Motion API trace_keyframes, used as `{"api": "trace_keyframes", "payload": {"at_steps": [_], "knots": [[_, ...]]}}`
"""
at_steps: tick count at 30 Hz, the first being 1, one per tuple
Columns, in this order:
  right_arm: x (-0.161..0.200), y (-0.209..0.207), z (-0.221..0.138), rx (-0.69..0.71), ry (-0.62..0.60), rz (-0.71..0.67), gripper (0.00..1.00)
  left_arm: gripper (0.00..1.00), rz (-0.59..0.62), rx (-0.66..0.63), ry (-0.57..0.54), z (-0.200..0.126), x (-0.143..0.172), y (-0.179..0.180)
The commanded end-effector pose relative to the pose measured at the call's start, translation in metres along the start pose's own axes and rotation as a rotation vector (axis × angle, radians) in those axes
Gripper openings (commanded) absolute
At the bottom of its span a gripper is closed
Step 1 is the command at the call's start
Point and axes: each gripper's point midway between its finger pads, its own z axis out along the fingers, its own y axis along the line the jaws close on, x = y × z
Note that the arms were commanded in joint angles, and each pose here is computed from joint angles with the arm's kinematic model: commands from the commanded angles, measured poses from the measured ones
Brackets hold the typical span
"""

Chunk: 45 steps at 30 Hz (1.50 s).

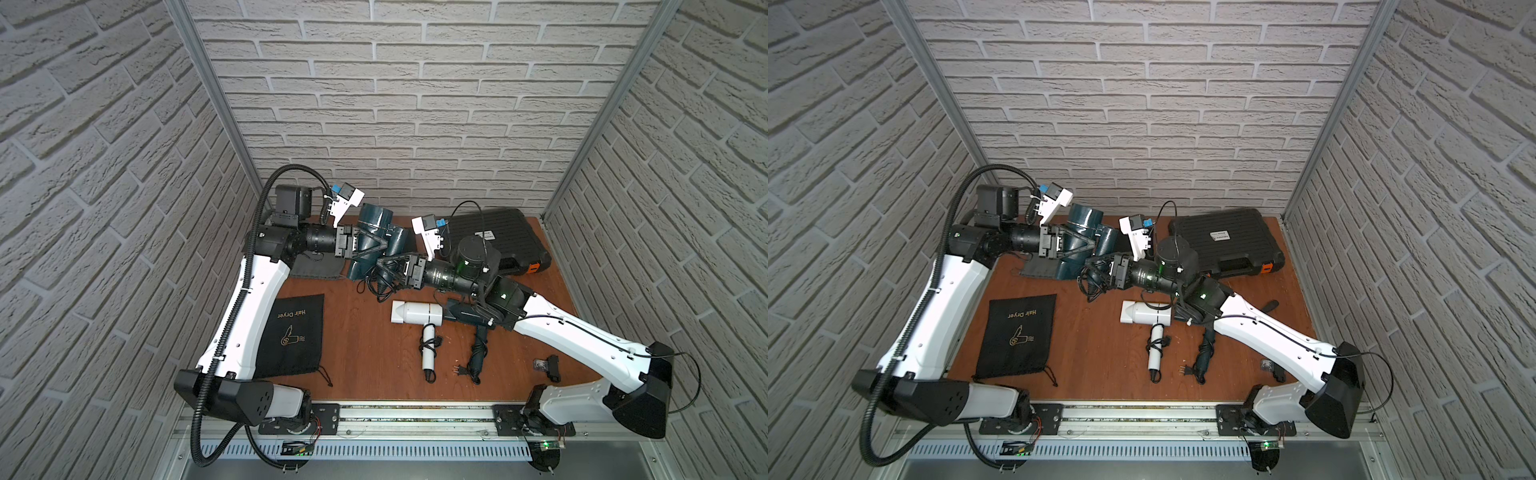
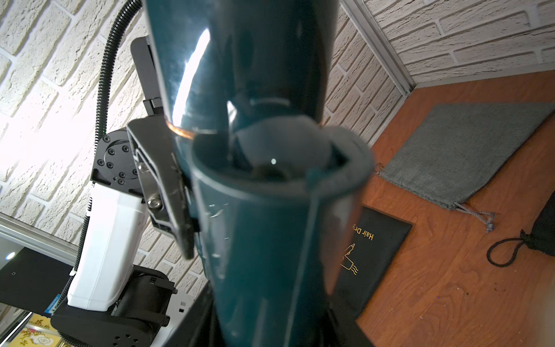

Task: Pack away hair dryers
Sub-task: Adjust the hair dryer.

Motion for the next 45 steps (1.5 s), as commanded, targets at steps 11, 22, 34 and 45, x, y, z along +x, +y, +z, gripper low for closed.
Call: {"api": "trace_keyframes", "payload": {"at_steps": [11, 22, 34, 45], "knots": [[-0.016, 0.006, 0.005, -0.061, -0.088, 0.023, 0.27, 0.0, 0.06, 0.042, -0.022, -0.007, 0.001, -0.024], [-0.015, 0.002, 0.01, -0.073, -0.096, 0.037, 0.34, 0.0, 0.06, 0.047, -0.031, -0.009, -0.001, -0.024], [-0.016, 0.012, 0.004, -0.115, -0.104, 0.023, 0.03, 0.7, 0.037, 0.043, -0.037, -0.01, -0.001, -0.01], [-0.018, 0.002, -0.004, -0.066, -0.129, 0.015, 0.03, 0.98, 0.042, -0.043, -0.068, -0.02, -0.007, 0.001]]}}
